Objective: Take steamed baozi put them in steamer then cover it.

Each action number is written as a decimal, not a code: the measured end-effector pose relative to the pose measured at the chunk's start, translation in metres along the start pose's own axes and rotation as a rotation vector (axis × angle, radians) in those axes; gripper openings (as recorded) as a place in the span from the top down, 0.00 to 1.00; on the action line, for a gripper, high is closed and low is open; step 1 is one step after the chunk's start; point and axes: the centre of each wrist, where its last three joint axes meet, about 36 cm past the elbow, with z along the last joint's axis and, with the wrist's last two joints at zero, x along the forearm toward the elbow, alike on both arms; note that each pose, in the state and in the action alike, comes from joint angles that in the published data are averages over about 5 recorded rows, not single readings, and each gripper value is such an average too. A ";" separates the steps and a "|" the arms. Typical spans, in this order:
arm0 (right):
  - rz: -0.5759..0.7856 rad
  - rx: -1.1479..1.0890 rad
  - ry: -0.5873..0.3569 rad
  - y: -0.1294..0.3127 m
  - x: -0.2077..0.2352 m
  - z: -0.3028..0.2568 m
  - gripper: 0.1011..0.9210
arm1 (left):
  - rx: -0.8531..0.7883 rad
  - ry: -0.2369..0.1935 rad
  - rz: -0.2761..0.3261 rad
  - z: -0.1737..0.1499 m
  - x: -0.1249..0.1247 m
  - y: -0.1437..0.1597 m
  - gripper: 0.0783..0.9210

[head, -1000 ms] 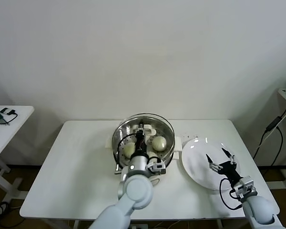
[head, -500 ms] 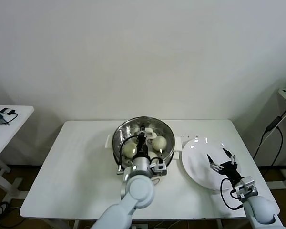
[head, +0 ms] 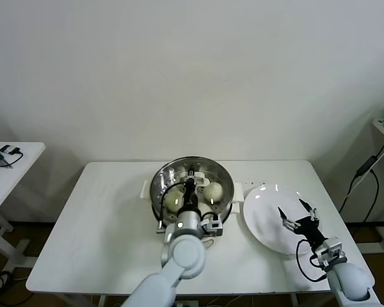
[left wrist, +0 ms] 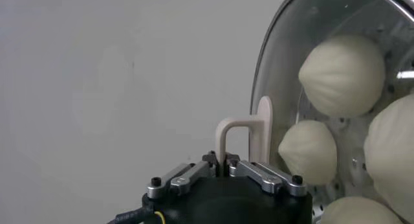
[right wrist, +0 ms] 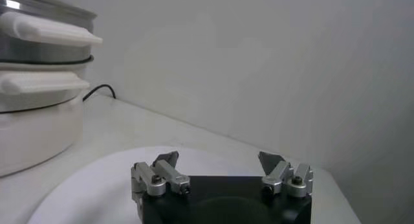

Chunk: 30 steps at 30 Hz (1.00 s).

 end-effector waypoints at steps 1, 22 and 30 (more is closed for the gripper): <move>0.000 0.000 0.000 0.000 0.000 0.000 0.12 | -0.003 -0.001 -0.001 0.000 0.000 0.000 0.92; 0.014 -0.019 0.026 0.003 -0.006 -0.013 0.12 | 0.045 -0.025 0.009 0.026 0.036 0.016 0.32; 0.020 -0.033 0.039 0.006 -0.009 -0.018 0.12 | 0.111 -0.045 -0.005 0.050 0.066 0.031 0.12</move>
